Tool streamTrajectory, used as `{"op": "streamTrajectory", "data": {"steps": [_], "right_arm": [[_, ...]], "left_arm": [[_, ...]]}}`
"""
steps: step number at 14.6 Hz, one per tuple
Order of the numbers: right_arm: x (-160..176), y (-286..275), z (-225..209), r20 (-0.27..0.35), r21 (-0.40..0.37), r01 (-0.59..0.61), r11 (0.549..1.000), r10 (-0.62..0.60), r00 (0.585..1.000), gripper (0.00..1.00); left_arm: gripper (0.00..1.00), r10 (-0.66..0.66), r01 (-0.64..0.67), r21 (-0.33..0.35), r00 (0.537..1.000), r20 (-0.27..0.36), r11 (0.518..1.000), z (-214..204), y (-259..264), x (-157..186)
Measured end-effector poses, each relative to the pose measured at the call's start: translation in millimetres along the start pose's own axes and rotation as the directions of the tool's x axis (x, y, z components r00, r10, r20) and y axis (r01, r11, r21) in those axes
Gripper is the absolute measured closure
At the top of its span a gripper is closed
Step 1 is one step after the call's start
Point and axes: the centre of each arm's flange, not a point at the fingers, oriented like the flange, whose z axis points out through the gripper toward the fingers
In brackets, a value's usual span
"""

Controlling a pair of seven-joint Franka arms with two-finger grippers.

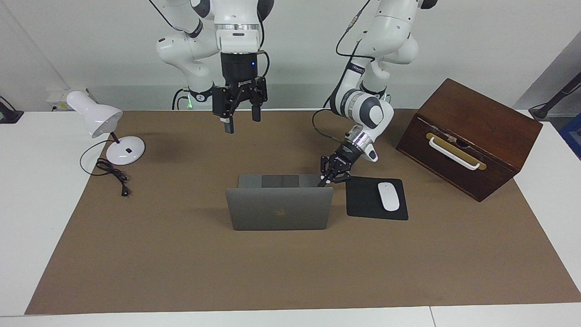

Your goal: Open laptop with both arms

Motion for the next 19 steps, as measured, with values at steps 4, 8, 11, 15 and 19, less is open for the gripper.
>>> {"op": "streamTrajectory", "data": {"steps": [4, 8, 11, 15, 19], "right_arm": [[-19, 35, 1, 0.021, 0.052, -0.177, 0.983, 0.176, 0.984, 0.00], [-39, 56, -6, 0.070, 0.040, -0.315, 0.948, 0.312, 0.947, 0.00], [-54, 72, -6, 0.112, 0.058, -0.416, 0.907, 0.408, 0.906, 0.00], [-83, 105, -3, 0.181, 0.055, -0.500, 0.864, 0.484, 0.856, 0.00], [-103, 113, 2, 0.254, 0.031, -0.568, 0.822, 0.543, 0.800, 0.00]], "left_arm": [[0.99, 0.106, -0.106, 0.000, 0.994, 0.000, 0.994, -6, 33, -11], [0.99, 0.268, -0.267, 0.015, 0.963, -0.027, 0.963, -14, 70, -26], [0.99, 0.407, -0.405, 0.034, 0.910, -0.078, 0.914, -20, 93, -39], [0.99, 0.588, -0.583, 0.078, 0.800, -0.123, 0.809, -38, 138, -50], [0.99, 0.736, -0.725, 0.133, 0.655, -0.170, 0.676, -59, 182, -61]]}}
